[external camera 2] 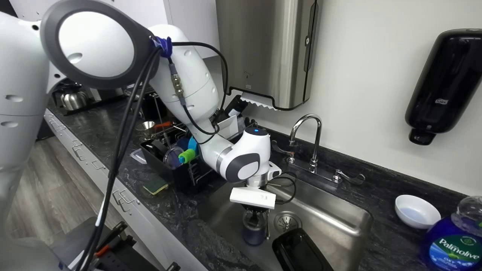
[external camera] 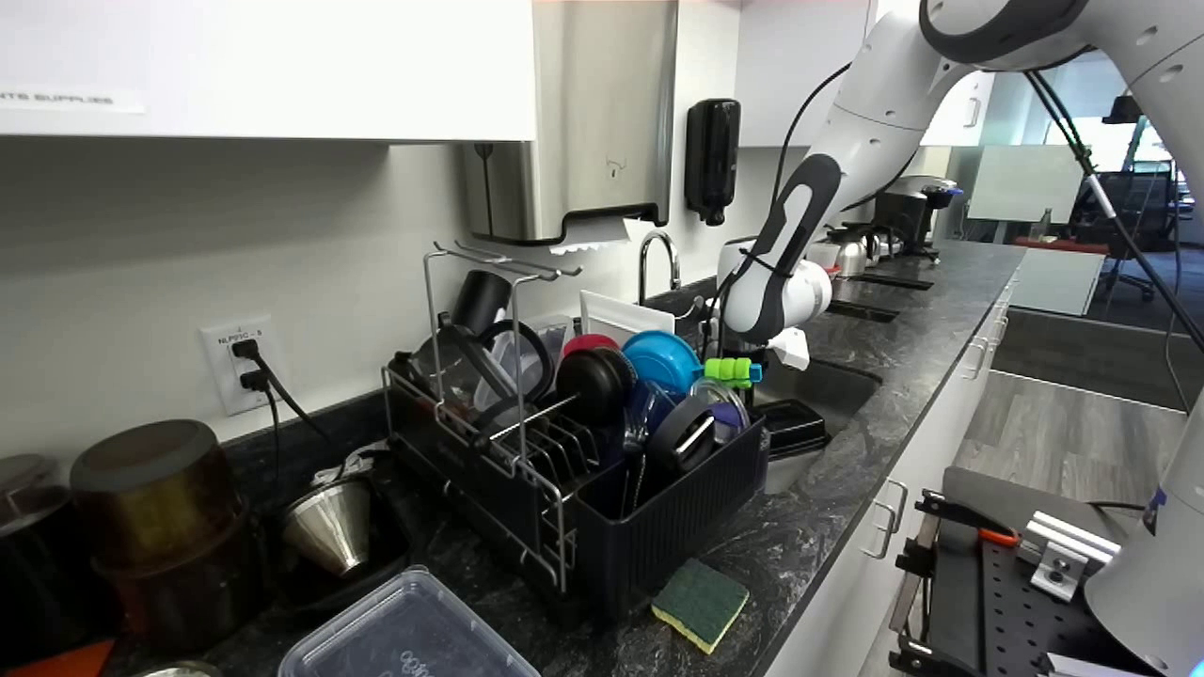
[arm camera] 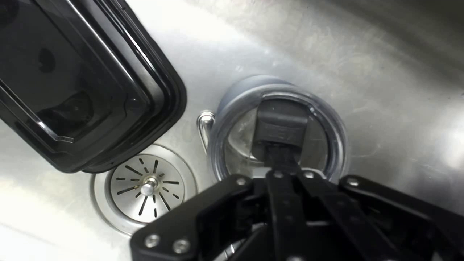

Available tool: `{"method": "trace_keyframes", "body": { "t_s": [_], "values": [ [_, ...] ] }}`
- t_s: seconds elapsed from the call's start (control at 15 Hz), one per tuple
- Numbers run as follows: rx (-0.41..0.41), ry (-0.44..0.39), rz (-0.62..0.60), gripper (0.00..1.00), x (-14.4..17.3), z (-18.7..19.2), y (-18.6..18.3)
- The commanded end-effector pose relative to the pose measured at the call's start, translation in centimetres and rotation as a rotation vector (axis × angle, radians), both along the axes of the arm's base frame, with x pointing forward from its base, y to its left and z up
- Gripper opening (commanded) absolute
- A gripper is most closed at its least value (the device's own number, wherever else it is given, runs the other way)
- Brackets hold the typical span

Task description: Cover the mug in the sink with a lid

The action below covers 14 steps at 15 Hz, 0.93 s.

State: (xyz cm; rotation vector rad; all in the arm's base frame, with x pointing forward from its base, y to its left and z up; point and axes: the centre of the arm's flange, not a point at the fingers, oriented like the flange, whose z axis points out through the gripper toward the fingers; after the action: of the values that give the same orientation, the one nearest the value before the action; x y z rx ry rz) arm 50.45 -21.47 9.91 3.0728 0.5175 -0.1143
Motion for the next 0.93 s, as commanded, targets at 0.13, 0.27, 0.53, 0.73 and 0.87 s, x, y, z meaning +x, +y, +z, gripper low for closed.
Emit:
{"method": "trace_keyframes", "body": {
  "t_s": [0.13, 0.27, 0.53, 0.73, 0.87],
  "values": [
    [0.011, 0.018, -0.099, 0.27, -2.2, -0.3, -1.6],
    [0.015, 0.025, -0.113, 0.39, -2.0, -0.3, -1.7],
    [0.000, 0.000, -0.001, 0.45, 0.0, 0.0, 0.0],
    [0.000, 0.000, 0.000, 0.47, 0.0, 0.0, 0.0],
    [0.002, 0.006, -0.042, 0.47, -0.6, -0.2, -0.6]
  ]
}}
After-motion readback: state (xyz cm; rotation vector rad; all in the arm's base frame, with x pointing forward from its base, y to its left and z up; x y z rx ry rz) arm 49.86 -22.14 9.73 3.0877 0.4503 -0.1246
